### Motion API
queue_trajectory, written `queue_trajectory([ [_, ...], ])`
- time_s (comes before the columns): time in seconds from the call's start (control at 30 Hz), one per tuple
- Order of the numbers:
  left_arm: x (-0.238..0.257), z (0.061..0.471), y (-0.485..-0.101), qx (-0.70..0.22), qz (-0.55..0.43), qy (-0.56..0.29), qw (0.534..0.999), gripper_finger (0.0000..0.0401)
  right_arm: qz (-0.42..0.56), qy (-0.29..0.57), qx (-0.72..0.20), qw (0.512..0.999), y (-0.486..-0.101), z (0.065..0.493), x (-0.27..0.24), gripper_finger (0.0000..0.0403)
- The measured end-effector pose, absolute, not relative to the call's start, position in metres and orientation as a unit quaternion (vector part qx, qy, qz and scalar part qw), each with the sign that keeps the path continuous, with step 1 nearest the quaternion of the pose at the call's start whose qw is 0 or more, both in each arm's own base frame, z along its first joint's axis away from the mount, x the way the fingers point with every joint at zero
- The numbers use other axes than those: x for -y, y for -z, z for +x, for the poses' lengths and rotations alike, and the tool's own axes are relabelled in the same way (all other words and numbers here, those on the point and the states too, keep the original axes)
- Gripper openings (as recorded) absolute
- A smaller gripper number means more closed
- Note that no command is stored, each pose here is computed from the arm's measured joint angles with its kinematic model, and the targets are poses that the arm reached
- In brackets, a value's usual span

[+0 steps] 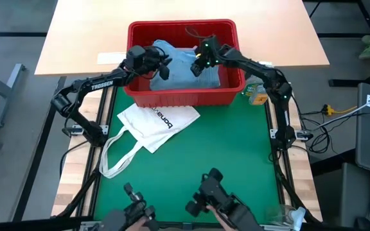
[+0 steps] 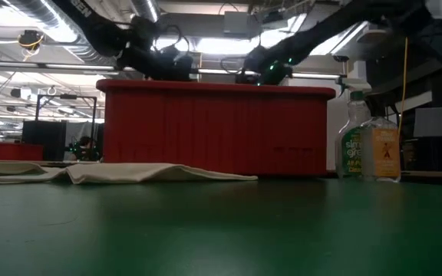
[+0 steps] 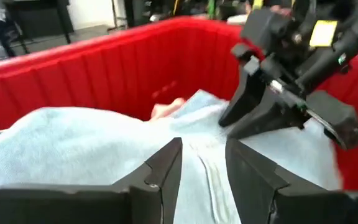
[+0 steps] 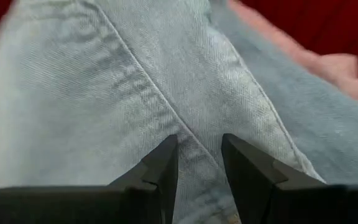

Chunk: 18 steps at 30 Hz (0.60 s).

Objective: Fold laundry
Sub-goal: Put the stacked clothing into the red laundry bin

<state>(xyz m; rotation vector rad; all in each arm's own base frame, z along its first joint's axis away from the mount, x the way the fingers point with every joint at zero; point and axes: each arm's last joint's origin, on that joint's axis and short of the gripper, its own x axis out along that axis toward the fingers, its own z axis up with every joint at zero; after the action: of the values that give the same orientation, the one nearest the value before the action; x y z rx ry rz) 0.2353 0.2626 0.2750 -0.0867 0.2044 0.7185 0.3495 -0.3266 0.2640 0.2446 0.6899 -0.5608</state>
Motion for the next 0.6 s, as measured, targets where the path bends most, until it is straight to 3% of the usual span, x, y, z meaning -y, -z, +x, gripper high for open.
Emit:
queue_trajectory([
  [0.33, -0.307, 0.220, -0.216, -0.186, -0.050, -0.427, 0.883, 0.0119, 0.099, 0.322, -0.306, 0.890, -0.218, 0.364, 0.356, 0.0127],
  [0.6, -0.332, 0.206, -0.182, -0.212, -0.069, -0.458, 0.860, 0.0119, 0.096, 0.347, -0.316, 0.878, -0.207, 0.361, 0.363, 0.0127],
])
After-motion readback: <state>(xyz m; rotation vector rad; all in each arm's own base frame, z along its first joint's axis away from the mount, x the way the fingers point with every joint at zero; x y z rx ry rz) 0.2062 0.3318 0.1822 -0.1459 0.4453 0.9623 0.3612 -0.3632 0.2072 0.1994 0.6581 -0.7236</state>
